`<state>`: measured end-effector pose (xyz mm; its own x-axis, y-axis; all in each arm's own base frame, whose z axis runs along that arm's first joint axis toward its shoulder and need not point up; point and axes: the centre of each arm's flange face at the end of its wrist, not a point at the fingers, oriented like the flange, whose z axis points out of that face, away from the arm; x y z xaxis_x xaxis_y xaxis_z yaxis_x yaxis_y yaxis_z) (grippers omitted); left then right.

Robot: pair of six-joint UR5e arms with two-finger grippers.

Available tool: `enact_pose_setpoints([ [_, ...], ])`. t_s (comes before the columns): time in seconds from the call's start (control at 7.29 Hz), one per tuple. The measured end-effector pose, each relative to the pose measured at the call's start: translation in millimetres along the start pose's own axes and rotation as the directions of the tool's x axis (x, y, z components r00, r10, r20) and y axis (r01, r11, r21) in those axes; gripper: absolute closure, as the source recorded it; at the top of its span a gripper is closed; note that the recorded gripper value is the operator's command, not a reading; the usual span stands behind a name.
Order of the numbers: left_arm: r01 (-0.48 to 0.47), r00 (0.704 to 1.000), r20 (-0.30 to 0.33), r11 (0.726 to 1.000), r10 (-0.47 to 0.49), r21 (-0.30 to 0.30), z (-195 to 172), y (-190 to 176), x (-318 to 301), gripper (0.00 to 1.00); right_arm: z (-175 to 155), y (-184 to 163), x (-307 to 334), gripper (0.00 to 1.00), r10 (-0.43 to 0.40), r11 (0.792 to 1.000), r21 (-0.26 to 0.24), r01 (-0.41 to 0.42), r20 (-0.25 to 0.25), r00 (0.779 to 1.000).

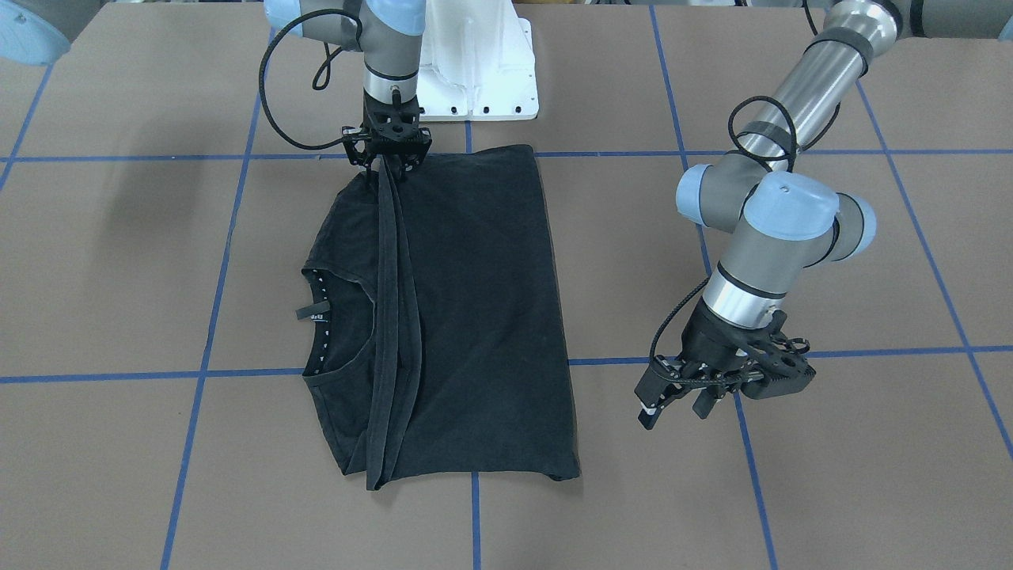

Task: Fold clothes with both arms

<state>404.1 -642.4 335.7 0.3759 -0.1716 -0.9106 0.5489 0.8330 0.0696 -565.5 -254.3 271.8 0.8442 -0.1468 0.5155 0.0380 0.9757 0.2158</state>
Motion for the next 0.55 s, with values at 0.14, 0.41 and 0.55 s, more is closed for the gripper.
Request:
enact_pose_setpoints([
  [0.14, 0.000, 1.000, 0.000, 1.000, 0.000, 0.000, -0.1, 0.0, 0.3, 0.00, -0.4, -1.6, 0.5, 1.00, 0.001, 1.000, 0.001, -0.001, 0.000, 1.000],
  [0.41, 0.000, 1.000, 0.000, 1.000, 0.000, 0.000, 0.0, 0.0, 0.1, 0.00, -1.8, -8.0, 3.8, 1.00, 0.008, 1.000, 0.002, -0.008, 0.001, 1.000],
  [0.55, 0.000, 1.000, 0.000, 1.000, 0.000, 0.000, 0.0, 0.0, 0.2, 0.00, -2.8, -14.0, 7.3, 1.00, 0.012, 1.000, 0.000, -0.012, 0.002, 1.000],
])
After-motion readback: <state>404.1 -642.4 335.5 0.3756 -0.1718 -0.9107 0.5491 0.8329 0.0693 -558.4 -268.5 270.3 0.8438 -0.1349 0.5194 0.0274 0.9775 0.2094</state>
